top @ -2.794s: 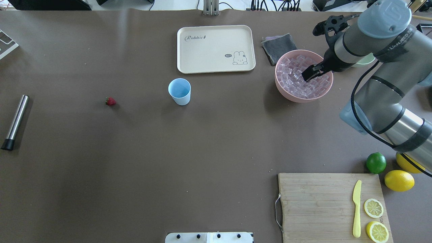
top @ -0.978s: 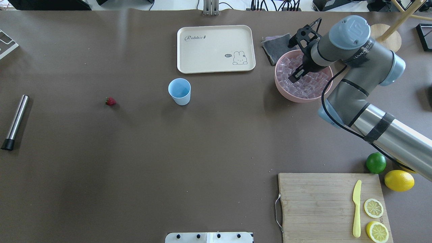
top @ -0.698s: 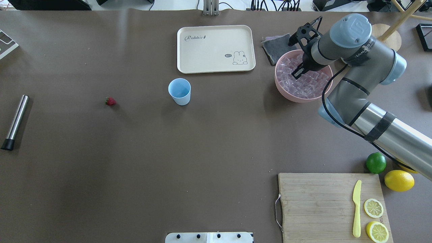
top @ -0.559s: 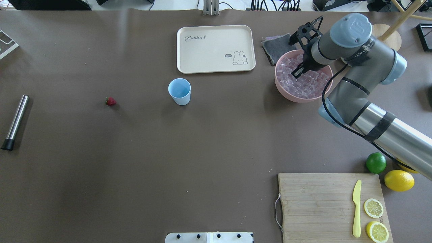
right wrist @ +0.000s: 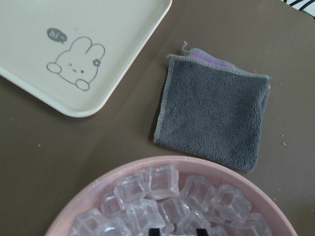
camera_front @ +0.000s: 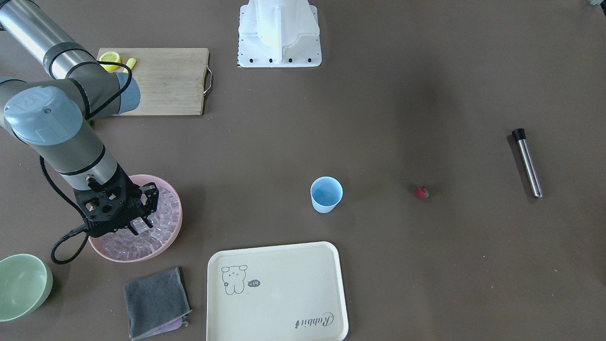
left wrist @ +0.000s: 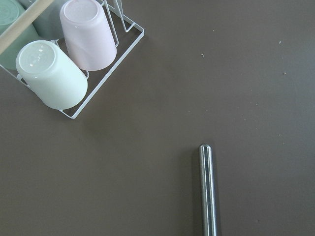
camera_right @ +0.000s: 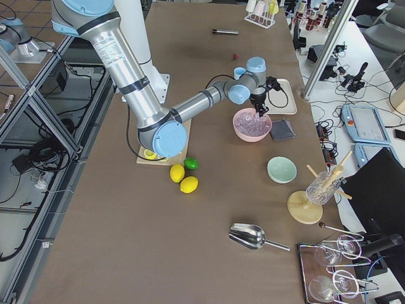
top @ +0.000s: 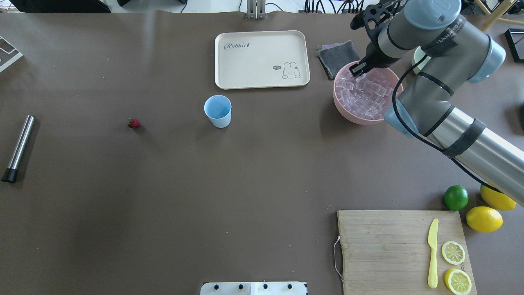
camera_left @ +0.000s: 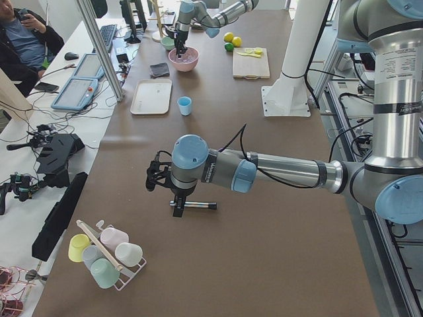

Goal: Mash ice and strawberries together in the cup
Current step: 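Carry the ice cube with the right gripper over the blue cup and release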

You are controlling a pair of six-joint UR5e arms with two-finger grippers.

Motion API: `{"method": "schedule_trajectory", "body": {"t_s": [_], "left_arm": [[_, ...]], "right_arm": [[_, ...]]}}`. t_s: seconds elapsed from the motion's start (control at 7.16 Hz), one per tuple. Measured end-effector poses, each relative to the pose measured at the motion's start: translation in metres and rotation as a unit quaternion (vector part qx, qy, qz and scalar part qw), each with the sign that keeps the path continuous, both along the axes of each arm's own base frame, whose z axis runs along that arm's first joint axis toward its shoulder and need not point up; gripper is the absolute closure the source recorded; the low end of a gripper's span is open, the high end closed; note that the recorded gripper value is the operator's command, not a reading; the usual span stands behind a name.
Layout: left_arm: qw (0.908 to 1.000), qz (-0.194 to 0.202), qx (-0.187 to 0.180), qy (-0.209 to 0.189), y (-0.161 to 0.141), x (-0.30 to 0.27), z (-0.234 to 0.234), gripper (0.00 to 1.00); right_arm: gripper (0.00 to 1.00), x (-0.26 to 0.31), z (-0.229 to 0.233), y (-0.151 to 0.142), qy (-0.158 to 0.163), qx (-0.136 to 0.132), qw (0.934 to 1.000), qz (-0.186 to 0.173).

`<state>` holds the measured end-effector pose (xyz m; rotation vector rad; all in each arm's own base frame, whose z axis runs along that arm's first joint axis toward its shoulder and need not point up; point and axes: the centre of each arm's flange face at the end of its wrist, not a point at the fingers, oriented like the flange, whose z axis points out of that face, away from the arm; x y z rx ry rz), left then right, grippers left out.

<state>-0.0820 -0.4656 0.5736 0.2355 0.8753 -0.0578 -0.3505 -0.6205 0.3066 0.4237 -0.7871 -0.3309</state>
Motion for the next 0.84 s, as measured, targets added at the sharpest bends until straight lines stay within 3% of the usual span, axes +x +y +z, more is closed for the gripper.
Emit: {"method": "schedule_trajectory", "body": {"t_s": [0.28, 0.42, 0.84], "left_arm": [[1.0, 0.0, 0.0, 0.0, 0.0, 0.0, -0.001, 0.02], [1.0, 0.0, 0.0, 0.0, 0.0, 0.0, 0.0, 0.02], [1.0, 0.0, 0.0, 0.0, 0.0, 0.0, 0.0, 0.02]], "right_arm": [[0.74, -0.036, -0.082, 0.015, -0.05, -0.082, 0.9937, 0.057], [0.74, -0.075, -0.119, 0.034, -0.07, -0.108, 0.9882, 0.084], [0.74, -0.203, -0.212, 0.077, -0.093, -0.141, 0.9711, 0.169]]}}
